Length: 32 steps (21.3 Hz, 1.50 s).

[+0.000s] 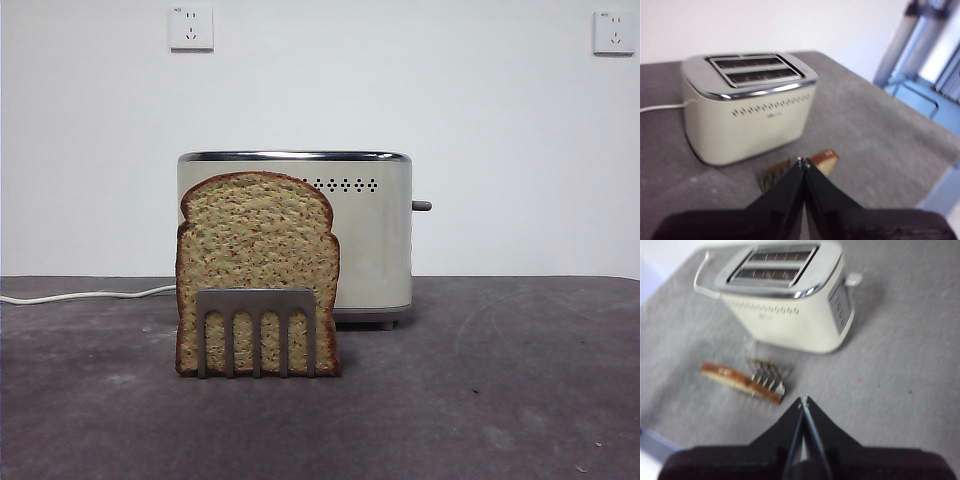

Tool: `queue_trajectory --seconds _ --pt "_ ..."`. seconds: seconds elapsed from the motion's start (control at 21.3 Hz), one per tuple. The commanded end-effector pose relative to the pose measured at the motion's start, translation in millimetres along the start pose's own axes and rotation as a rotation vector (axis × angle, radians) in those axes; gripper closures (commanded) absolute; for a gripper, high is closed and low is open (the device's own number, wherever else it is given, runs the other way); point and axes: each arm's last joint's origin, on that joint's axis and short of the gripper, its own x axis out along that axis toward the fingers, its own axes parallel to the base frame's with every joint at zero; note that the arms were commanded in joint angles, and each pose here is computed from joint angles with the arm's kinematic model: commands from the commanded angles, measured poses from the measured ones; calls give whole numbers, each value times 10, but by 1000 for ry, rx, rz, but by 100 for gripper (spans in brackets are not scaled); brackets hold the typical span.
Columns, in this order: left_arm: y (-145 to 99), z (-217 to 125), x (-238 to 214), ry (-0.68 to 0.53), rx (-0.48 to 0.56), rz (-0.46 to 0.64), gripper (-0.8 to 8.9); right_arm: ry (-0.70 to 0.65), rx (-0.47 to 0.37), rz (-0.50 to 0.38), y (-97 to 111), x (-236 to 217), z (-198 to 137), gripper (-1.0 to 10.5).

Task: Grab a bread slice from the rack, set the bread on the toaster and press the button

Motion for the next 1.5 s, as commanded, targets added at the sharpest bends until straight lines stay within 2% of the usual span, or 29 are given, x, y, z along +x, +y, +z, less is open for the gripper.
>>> queue_trajectory --seconds 0.05,0.38,0.42,0.52,0.56,0.7,0.98,1.27,1.5 --pt "-38 47 -30 51 90 -36 822 57 -73 20 37 -32 50 958" --pt "-67 77 -34 92 111 -61 811 69 -80 32 54 -31 71 958" --pt "-63 81 -29 91 112 -61 757 69 -81 32 54 -31 71 958" --pt "-57 88 -22 89 114 -61 355 69 -80 32 54 -31 71 958" --pt "-55 95 -12 87 118 -65 197 69 -81 32 54 -31 71 958" --pt "-59 135 38 97 149 -103 185 70 -80 32 52 -27 73 958" --pt "-120 507 260 153 351 -169 185 80 -75 33 38 0 81 958" --pt "-281 775 884 336 571 -231 185 88 -71 34 27 22 87 958" --pt "-409 663 1541 527 743 -217 186 97 -72 35 13 48 94 958"
